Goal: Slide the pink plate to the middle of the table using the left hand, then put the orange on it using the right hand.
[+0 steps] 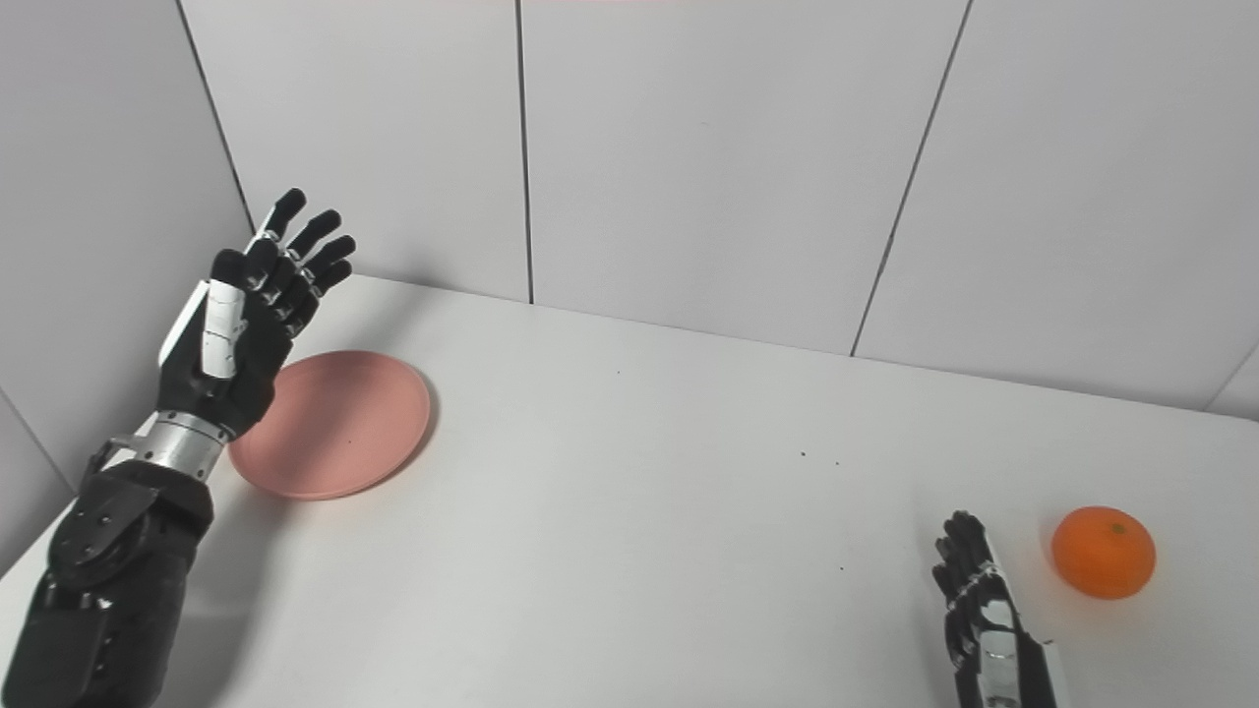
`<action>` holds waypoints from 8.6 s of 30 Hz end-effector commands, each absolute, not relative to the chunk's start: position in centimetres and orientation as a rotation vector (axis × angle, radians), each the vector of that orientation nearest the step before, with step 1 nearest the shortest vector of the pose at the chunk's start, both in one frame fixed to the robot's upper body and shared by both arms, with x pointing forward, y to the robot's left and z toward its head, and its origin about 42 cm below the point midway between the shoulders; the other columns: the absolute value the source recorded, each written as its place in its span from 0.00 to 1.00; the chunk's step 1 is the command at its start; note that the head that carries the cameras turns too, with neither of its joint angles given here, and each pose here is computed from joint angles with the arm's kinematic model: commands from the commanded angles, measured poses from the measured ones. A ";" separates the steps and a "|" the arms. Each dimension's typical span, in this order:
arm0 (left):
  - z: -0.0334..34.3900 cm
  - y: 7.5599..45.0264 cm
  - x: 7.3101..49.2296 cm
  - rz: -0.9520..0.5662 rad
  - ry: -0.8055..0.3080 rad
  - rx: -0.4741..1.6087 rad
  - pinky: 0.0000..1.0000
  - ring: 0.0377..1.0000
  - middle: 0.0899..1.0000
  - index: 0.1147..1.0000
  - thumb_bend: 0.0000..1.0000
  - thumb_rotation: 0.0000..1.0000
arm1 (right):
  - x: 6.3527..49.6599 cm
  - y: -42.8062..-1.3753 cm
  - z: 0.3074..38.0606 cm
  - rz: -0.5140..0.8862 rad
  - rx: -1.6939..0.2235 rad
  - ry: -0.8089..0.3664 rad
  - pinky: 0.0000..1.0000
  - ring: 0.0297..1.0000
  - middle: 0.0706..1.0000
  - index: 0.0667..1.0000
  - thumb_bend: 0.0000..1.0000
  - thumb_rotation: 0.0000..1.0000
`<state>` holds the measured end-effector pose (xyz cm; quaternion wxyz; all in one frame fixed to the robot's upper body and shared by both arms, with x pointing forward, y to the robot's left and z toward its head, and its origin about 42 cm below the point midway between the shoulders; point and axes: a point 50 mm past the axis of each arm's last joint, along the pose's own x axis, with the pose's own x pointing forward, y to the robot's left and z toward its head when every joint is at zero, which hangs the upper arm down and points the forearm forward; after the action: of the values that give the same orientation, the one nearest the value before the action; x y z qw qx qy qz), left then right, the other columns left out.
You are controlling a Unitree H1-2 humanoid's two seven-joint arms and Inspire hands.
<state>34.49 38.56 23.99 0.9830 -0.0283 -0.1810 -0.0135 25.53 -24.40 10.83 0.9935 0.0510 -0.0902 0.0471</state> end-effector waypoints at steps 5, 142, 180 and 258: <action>26.8 41.0 36.1 -0.019 -0.453 -0.050 0.96 0.93 0.96 1.00 1.00 0.88 | 23.9 -23.2 6.7 0.072 0.144 -0.059 1.00 0.97 0.96 0.92 0.84 1.00; 12.4 37.2 38.3 -0.036 0.033 -0.311 0.89 0.88 0.90 0.99 1.00 0.84 | 22.6 -22.2 7.5 0.107 0.145 -0.041 0.93 0.92 0.92 0.89 0.82 0.97; 11.0 30.1 37.4 -0.013 0.128 -0.442 0.96 0.89 0.89 1.00 0.98 0.86 | 22.4 -21.1 8.5 0.123 0.126 -0.048 0.92 0.91 0.90 0.87 0.84 0.96; 10.4 19.6 35.7 -0.167 0.213 -0.578 1.00 0.90 0.90 1.00 0.93 0.83 | 24.3 -13.7 10.4 0.133 0.106 -0.067 0.89 0.90 0.89 0.87 0.91 0.95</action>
<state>36.93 20.27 12.99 0.9534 -0.2822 0.0476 -0.0961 24.65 -14.25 11.23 0.9957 0.0472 -0.0457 0.0650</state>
